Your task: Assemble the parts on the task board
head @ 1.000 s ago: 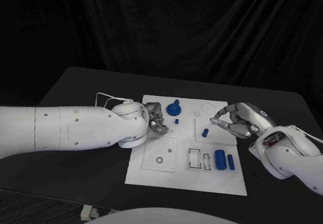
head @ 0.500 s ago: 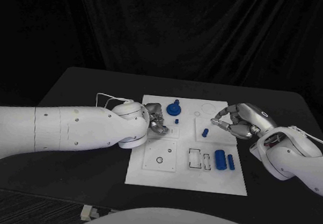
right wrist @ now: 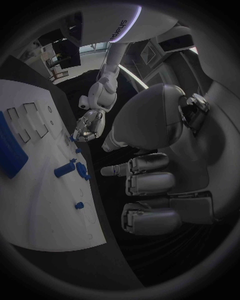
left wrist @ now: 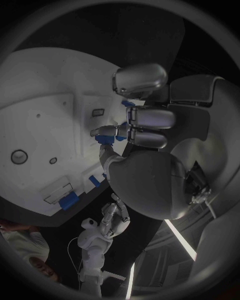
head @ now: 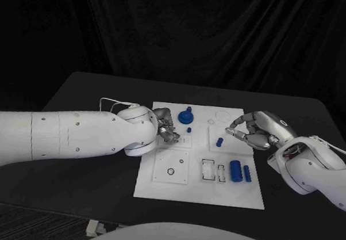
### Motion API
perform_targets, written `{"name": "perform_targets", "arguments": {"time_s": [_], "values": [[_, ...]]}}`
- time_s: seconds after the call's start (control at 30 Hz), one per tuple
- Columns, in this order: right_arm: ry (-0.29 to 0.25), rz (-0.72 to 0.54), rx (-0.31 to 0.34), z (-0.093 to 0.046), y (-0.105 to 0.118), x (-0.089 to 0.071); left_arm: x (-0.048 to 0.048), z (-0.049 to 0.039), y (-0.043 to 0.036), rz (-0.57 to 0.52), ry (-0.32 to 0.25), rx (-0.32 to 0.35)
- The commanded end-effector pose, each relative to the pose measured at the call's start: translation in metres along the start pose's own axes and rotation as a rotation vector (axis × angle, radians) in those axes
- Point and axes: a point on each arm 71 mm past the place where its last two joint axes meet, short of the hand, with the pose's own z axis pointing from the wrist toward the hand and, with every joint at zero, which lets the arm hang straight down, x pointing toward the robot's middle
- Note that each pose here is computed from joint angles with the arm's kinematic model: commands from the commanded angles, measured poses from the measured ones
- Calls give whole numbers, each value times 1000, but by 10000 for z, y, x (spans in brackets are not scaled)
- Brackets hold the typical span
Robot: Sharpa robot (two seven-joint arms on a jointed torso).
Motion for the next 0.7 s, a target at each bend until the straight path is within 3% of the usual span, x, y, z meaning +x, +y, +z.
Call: {"name": "perform_targets", "arguments": {"time_s": [0.03, 0.33, 0.7], "values": [[-8, -7, 12, -6, -4, -3, -56, -20, -45, -58, 13, 12], [-11, -1, 2, -24, 35, -21, -232, -39, -120, -58, 39, 23], [-36, -3, -24, 11, 154, -198, -351, 26, -206, 31, 215, -3]]}}
